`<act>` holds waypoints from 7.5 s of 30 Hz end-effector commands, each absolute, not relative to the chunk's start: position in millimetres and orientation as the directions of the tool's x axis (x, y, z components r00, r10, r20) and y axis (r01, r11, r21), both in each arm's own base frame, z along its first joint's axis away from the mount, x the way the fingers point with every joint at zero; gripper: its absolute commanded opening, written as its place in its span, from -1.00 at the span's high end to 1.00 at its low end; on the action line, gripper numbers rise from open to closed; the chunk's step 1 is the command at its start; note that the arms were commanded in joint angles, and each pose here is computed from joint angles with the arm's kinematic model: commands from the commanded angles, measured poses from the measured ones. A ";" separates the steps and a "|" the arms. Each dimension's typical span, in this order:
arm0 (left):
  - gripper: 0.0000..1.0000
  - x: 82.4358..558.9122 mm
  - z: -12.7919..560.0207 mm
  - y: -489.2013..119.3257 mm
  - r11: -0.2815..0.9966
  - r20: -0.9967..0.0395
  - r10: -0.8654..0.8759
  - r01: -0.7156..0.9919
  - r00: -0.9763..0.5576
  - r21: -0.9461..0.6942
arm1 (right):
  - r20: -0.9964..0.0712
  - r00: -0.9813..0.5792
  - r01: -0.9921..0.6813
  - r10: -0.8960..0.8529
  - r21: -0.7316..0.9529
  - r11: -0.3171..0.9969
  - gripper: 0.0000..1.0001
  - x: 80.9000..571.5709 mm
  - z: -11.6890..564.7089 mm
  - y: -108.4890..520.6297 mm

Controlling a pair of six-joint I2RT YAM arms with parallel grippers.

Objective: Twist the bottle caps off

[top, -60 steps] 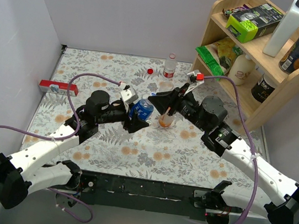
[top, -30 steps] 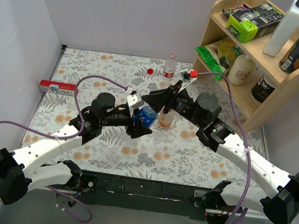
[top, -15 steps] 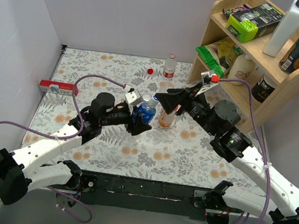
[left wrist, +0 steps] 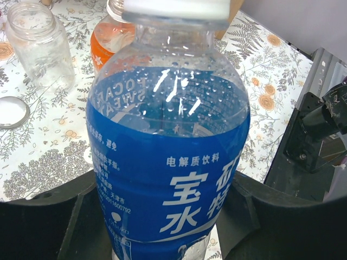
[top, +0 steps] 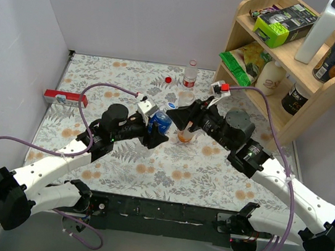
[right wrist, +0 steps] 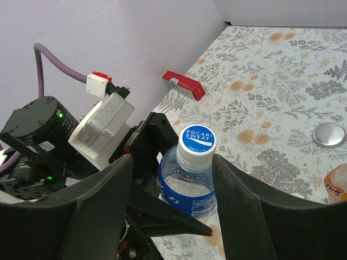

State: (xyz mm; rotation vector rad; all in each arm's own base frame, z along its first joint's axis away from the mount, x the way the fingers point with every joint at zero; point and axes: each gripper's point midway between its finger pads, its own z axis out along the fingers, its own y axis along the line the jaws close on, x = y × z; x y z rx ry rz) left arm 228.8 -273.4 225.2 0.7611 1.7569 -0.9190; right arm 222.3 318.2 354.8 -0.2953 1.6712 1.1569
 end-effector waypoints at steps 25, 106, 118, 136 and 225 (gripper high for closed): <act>0.55 215.5 227.5 -284.3 0.443 -0.937 0.094 0.857 -0.337 -0.264 | -0.860 -0.391 -0.745 0.328 0.505 0.436 -0.25 229.5 383.0 347.5; 0.50 277.0 273.0 -200.6 0.735 -0.979 -0.099 0.650 -0.179 -0.193 | -0.873 -0.464 -0.558 -0.147 0.160 0.814 0.50 194.5 70.3 370.2; 0.50 275.9 273.7 -200.6 0.734 -0.980 -0.094 0.653 -0.174 -0.187 | -0.831 -0.510 -0.499 -0.224 0.073 0.863 0.08 195.1 36.1 367.9; 0.50 273.1 276.1 -200.7 0.728 -0.981 -0.099 0.660 -0.167 -0.186 | -0.820 -0.522 -0.558 -0.236 0.119 0.821 -0.67 184.1 39.1 378.1; -0.96 292.8 247.9 -205.2 0.760 -0.939 -0.129 0.576 -0.320 -0.301 | -0.863 -0.431 -0.565 -0.265 0.028 0.825 0.97 221.3 239.7 248.0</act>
